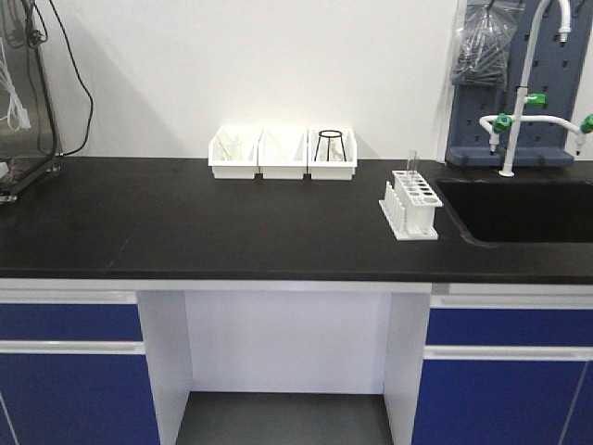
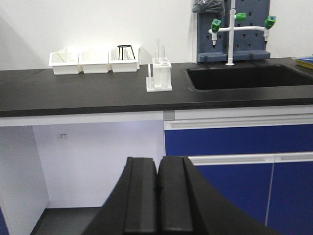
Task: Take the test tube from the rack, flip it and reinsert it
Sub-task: 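Drive the base forward toward the white test tube rack on the bench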
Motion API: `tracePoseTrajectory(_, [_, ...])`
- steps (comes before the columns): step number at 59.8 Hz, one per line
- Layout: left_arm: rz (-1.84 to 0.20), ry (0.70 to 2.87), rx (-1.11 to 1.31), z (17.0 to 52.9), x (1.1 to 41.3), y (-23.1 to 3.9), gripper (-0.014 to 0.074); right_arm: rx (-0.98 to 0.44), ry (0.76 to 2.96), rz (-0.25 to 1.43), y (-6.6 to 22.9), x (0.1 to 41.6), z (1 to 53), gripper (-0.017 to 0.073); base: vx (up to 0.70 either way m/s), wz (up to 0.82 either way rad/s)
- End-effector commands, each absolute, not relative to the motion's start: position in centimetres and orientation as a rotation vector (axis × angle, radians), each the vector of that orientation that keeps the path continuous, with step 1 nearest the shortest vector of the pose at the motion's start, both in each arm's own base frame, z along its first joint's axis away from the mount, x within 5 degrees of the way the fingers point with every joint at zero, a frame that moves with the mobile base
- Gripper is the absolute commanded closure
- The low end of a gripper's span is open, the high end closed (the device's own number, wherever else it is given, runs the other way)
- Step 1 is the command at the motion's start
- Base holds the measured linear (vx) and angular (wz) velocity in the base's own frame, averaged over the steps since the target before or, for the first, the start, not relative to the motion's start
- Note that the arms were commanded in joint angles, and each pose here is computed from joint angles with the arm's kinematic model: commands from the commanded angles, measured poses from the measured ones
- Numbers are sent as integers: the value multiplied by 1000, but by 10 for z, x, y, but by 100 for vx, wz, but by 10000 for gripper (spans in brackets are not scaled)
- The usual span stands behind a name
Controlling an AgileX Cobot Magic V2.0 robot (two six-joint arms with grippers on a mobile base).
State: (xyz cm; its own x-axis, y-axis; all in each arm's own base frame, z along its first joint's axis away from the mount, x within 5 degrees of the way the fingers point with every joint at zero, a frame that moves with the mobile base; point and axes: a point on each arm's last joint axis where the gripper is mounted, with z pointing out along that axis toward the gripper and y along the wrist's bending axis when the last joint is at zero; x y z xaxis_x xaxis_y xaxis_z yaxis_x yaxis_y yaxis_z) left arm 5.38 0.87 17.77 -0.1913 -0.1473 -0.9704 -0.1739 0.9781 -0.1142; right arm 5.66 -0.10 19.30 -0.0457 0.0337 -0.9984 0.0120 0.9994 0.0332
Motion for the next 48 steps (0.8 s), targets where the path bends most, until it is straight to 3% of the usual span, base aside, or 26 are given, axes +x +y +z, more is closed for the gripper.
tracePoseTrajectory(1, [19,1686,-228,185,55,8,600,21,1538,17,0,57,200,571,41,5])
tracePoseTrajectory(48, [-6,1689,-199,185,55,7,600,21,1538,17,0,57,200,571,44,-5])
